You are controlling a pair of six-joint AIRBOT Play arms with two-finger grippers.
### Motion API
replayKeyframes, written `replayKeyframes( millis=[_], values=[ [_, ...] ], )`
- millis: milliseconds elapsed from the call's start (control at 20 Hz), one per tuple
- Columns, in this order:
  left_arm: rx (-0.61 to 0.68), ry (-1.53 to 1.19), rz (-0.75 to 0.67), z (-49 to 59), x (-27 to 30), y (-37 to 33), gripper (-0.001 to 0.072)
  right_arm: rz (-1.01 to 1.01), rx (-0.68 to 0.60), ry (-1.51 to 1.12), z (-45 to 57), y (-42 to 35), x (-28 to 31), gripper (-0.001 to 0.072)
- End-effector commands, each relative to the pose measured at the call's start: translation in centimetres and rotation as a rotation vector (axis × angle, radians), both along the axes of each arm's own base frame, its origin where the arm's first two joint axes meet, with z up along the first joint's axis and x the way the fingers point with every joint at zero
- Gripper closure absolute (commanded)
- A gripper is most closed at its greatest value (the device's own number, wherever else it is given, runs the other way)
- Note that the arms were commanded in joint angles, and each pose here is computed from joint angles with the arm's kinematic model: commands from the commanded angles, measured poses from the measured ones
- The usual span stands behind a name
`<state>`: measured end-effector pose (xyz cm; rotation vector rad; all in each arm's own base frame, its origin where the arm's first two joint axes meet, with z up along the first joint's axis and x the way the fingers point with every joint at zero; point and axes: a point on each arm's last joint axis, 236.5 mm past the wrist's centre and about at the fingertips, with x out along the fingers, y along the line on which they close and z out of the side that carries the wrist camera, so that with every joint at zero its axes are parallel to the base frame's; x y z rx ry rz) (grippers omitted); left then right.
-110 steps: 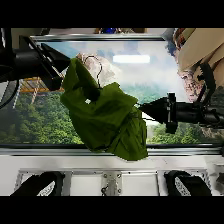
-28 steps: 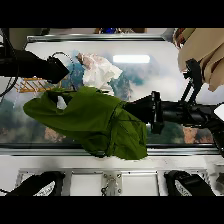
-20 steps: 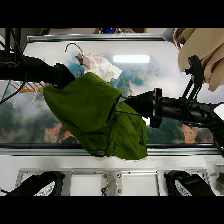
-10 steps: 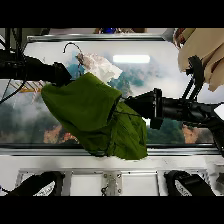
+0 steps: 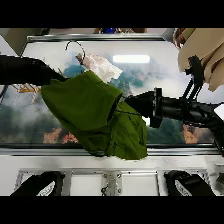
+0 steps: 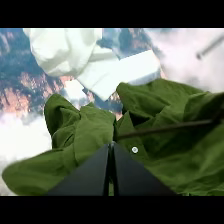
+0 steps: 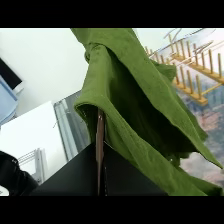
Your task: Fold the clothes and pants, and hang the long-sleeved shirts on hangers.
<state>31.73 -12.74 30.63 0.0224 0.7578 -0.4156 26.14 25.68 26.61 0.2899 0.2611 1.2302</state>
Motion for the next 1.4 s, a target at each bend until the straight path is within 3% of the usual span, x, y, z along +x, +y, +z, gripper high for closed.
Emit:
replayKeyframes(
  millis=[0, 550, 700, 850, 1050, 1350],
  values=[
    [-0.047, -0.081, 0.021, 2.8, -1.7, 0.4, 0.0697, -0.069, 0.039, 0.001, 0.9, -0.6, 1.5, 0.0704],
    [-0.105, 0.011, 0.046, 0.6, -8.1, 1.3, 0.0697, -0.153, 0.19, 0.032, 3.9, -1.6, 3.4, 0.0704],
    [-0.264, 0.059, -0.083, -1.2, -9.5, -3.1, 0.0697, -0.151, 0.19, 0.033, 3.8, -1.6, 3.3, 0.0704],
    [-0.341, -0.011, -0.091, -0.6, -8.7, -4.1, 0.0697, -0.148, 0.19, 0.033, 3.8, -1.5, 3.3, 0.0704],
    [-0.348, 0.014, -0.128, -0.7, -9.4, -5.0, 0.0696, -0.148, 0.19, 0.033, 3.8, -1.5, 3.3, 0.0704],
    [-0.205, 0.188, -0.378, -6.0, -12.1, -11.7, 0.0697, -0.148, 0.19, 0.032, 3.9, -1.5, 3.3, 0.0704]
  ],
)
